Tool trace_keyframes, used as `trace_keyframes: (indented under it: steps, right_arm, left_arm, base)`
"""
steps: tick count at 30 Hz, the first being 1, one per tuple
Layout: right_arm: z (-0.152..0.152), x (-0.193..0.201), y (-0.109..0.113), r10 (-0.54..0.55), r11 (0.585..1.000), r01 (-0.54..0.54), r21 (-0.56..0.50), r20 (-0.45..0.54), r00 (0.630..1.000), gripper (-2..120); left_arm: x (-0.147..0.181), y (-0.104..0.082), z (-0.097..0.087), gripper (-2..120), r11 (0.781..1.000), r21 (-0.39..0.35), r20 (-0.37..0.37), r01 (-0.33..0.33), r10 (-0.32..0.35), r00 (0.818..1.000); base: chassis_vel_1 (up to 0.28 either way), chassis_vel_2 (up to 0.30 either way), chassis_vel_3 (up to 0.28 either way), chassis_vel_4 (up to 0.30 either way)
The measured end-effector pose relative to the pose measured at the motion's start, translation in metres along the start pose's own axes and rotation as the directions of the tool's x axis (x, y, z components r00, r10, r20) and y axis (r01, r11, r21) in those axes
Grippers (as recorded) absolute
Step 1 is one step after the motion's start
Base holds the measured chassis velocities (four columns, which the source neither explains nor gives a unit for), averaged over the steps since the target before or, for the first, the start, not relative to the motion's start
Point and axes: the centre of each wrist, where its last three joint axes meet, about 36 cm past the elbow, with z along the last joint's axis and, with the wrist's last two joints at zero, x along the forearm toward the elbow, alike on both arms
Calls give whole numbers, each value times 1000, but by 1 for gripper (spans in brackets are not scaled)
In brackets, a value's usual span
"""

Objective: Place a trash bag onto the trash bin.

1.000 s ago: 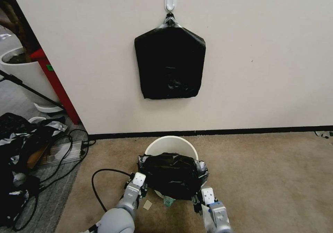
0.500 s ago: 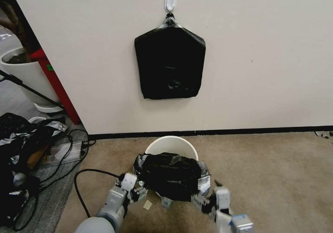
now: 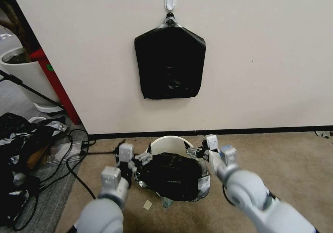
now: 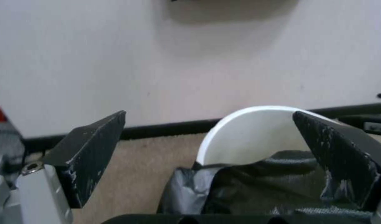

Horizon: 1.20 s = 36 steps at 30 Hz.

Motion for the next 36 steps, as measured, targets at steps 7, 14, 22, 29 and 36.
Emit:
trace_keyframes:
  steps: [7,14,22,29,36]
  right_arm:
    - [-2,-40,-27,-105,993,109,36,-104,989,92]
    - [6,-67,-37,-111,992,117,37,-145,983,70]
    - [4,-71,-24,-101,994,107,38,-133,986,43]
    - [8,-58,-2,-30,999,27,-37,-100,995,21]
    - [35,-35,39,155,947,-155,-281,-24,988,7]
  left_arm:
    - [-1,-5,-6,100,997,74,28,32,-34,999]
    - [-5,-12,-4,100,993,114,27,38,-41,999]
    - [-8,-16,2,100,989,140,22,47,-51,998]
    - [-8,-15,2,100,987,147,32,63,-68,997]
    - [-10,-12,0,100,982,162,40,93,-100,994]
  base:
    - [0,0,0,0]
    - [0,0,0,0]
    - [0,0,0,0]
    - [0,0,0,0]
    - [0,0,0,0]
